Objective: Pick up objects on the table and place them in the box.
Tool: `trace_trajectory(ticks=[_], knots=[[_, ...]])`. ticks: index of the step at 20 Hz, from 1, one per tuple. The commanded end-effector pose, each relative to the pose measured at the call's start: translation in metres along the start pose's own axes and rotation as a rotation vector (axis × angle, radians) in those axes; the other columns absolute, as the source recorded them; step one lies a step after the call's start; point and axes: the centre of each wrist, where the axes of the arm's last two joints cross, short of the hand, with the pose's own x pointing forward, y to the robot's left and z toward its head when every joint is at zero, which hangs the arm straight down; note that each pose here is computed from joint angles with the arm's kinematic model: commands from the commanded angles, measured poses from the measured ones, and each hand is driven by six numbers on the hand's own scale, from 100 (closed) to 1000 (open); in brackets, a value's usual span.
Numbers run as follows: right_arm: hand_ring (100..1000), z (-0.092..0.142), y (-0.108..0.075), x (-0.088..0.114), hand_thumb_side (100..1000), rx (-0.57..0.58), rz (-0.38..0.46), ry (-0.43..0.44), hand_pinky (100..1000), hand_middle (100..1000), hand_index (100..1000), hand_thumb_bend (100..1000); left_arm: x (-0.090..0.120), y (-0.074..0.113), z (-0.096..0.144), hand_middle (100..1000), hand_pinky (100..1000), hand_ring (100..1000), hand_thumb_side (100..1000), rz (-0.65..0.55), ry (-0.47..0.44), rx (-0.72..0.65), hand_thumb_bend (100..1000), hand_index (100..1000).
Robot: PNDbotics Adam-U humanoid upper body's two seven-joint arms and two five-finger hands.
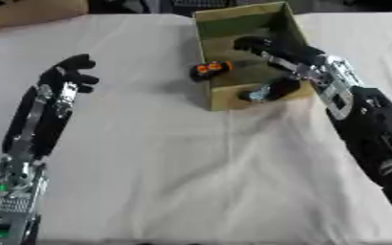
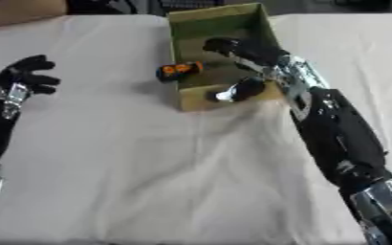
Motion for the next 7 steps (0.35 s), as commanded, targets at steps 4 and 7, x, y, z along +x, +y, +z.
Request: trace_trajectory(ticks=[4, 7], knots=[[920, 0.005, -0.011, -0.005, 624, -0.023, 0.022, 0.015, 878, 987, 1000, 520, 0.004, 0.004, -0.003, 799, 720, 737, 1000, -0.011, -0.018, 0.001, 100, 897], [884, 0.006, -0.020, -0.003, 676, -0.063, 0.043, 0.005, 847, 952, 999, 468, 0.003, 0.004, -0.003, 799, 720, 737, 1000, -0.012, -0.016, 0.002, 100, 897]])
